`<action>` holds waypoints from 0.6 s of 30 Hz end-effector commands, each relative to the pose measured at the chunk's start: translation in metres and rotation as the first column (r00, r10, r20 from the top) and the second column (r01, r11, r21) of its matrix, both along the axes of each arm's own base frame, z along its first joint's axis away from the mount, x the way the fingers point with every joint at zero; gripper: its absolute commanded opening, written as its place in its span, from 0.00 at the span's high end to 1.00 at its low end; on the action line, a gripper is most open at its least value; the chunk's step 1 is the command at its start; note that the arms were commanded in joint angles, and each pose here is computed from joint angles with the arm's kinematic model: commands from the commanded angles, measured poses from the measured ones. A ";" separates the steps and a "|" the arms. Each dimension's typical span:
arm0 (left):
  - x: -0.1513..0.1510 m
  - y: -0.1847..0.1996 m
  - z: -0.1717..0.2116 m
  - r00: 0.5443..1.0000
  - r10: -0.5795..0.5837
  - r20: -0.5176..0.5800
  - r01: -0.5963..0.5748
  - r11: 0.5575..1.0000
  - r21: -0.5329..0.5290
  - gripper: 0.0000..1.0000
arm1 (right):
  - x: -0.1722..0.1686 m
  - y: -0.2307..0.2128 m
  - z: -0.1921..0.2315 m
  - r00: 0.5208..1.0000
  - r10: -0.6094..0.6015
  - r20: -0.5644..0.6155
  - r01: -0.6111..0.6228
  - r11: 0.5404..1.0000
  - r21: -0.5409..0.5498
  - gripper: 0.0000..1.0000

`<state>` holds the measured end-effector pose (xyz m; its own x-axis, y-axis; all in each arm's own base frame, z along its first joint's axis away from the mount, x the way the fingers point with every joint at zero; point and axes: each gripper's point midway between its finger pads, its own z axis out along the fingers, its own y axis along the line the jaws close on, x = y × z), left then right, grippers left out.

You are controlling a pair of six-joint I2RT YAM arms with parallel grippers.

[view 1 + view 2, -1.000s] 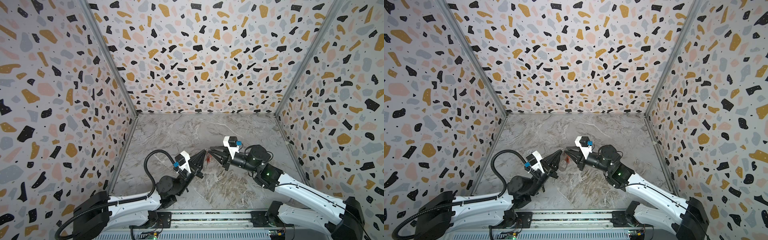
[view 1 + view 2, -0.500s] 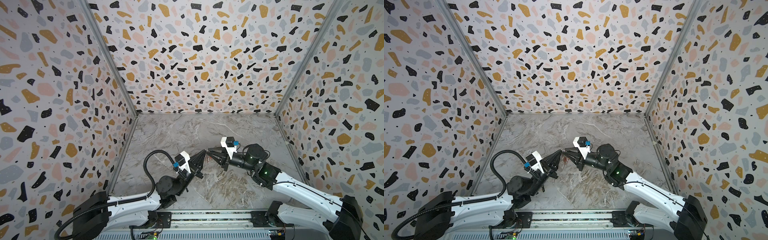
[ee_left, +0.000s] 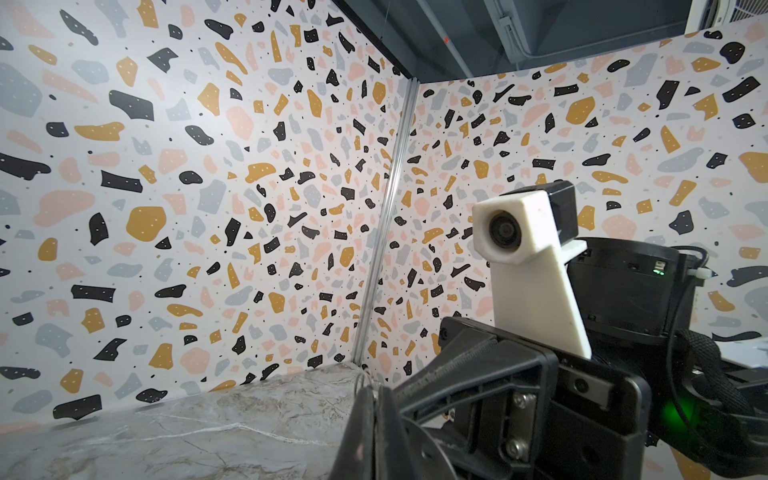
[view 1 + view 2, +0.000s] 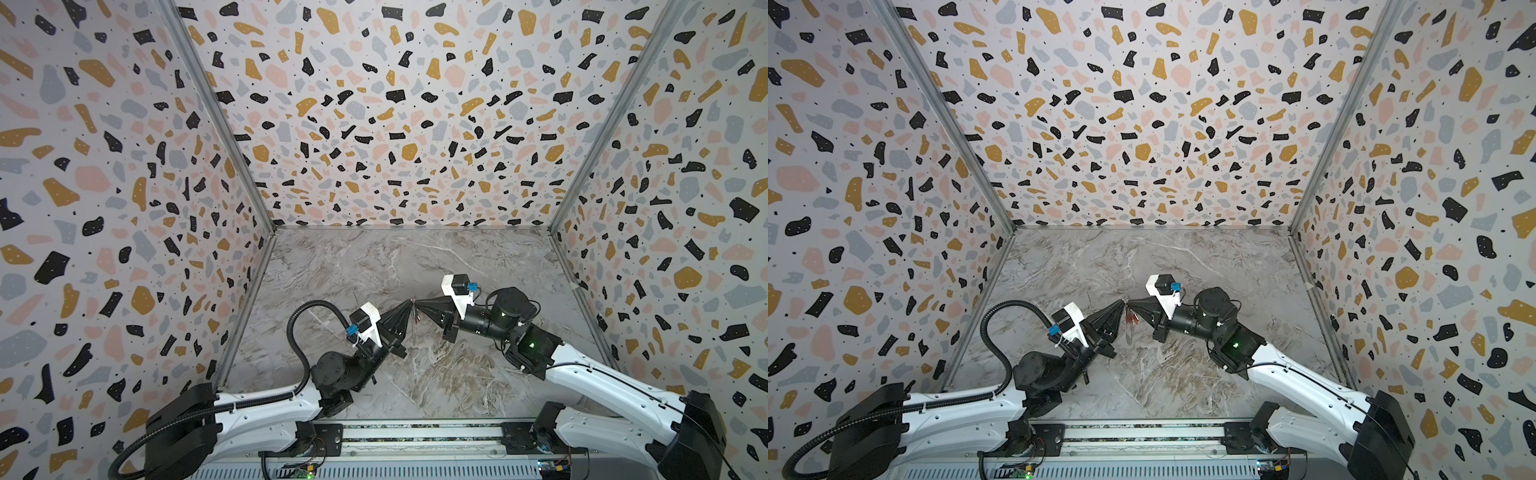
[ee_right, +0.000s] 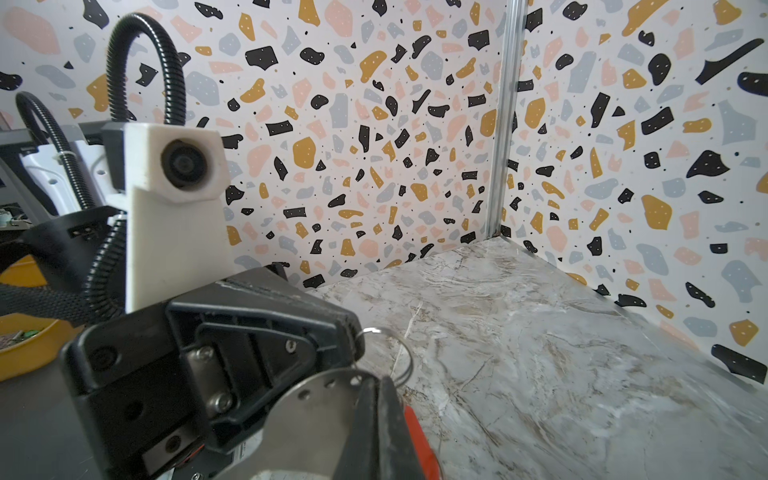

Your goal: Put the keys on the keyring

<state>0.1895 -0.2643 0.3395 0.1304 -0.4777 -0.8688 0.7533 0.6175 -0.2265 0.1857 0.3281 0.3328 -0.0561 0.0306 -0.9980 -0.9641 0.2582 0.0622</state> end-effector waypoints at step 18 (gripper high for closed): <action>-0.012 0.007 0.020 0.997 -0.026 0.076 0.028 0.999 -0.021 1.00 | -0.009 -0.018 0.026 0.997 0.032 0.074 -0.033 0.999 0.020 0.70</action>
